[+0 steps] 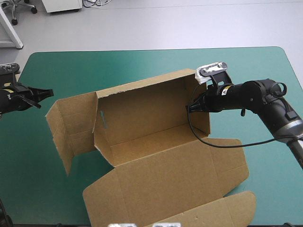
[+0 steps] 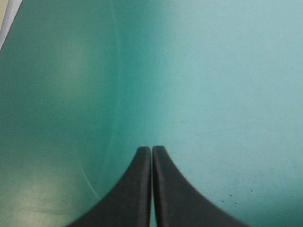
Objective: Fold the box
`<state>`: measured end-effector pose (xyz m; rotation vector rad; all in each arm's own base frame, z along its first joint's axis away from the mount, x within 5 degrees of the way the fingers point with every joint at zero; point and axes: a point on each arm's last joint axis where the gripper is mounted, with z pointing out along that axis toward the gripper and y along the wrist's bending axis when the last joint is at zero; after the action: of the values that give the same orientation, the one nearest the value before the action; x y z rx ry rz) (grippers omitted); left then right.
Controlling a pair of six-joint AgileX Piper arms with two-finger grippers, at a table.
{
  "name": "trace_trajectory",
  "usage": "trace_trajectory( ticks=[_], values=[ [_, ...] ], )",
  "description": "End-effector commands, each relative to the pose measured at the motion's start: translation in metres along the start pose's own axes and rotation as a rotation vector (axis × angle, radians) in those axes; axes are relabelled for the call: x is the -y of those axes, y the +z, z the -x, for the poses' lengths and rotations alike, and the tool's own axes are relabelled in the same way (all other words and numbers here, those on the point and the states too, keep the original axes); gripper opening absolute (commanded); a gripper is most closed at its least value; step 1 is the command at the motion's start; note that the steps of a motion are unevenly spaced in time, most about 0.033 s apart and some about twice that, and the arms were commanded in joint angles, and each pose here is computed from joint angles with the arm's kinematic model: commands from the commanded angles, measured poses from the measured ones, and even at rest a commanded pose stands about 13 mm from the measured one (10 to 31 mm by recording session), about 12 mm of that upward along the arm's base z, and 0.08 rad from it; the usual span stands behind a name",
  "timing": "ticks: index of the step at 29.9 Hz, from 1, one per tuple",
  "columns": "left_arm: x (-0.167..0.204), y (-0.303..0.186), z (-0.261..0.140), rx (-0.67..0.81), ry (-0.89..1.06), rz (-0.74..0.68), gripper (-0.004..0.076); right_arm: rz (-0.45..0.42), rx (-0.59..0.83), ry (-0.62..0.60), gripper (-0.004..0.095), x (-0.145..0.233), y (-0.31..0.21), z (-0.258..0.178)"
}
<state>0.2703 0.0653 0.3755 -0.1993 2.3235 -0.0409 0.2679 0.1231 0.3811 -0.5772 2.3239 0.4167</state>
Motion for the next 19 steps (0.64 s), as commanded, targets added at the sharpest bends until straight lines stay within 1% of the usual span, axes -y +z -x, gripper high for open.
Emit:
trace_trajectory(
  ticks=[1, 5, 8, 11, 15, 19],
  values=[
    [-0.001, -0.01, 0.011, 0.067, -0.037, 0.024, -0.0002, -0.002, 0.138, -0.001, -0.0013, -0.004, -0.028, 0.02],
    [-0.002, -0.006, 0.009, 0.046, -0.043, 0.02, -0.0002, -0.024, 0.139, 0.005, -0.0013, -0.002, -0.029, 0.033],
    [-0.002, -0.006, 0.009, 0.045, -0.041, 0.027, -0.0002, -0.033, 0.109, 0.005, -0.0013, 0.0, -0.024, 0.041],
    [-0.003, -0.006, 0.01, 0.053, -0.042, 0.035, -0.0002, -0.043, 0.064, 0.035, -0.0013, 0.008, -0.014, 0.048],
    [-0.007, -0.007, 0.012, 0.073, -0.05, 0.082, -0.0002, -0.028, -0.044, 0.115, -0.0013, 0.03, 0.004, 0.049],
    [-0.008, -0.007, 0.013, 0.09, -0.047, 0.087, -0.0002, 0.021, -0.118, 0.191, -0.0013, 0.048, 0.023, 0.044]
  ],
)
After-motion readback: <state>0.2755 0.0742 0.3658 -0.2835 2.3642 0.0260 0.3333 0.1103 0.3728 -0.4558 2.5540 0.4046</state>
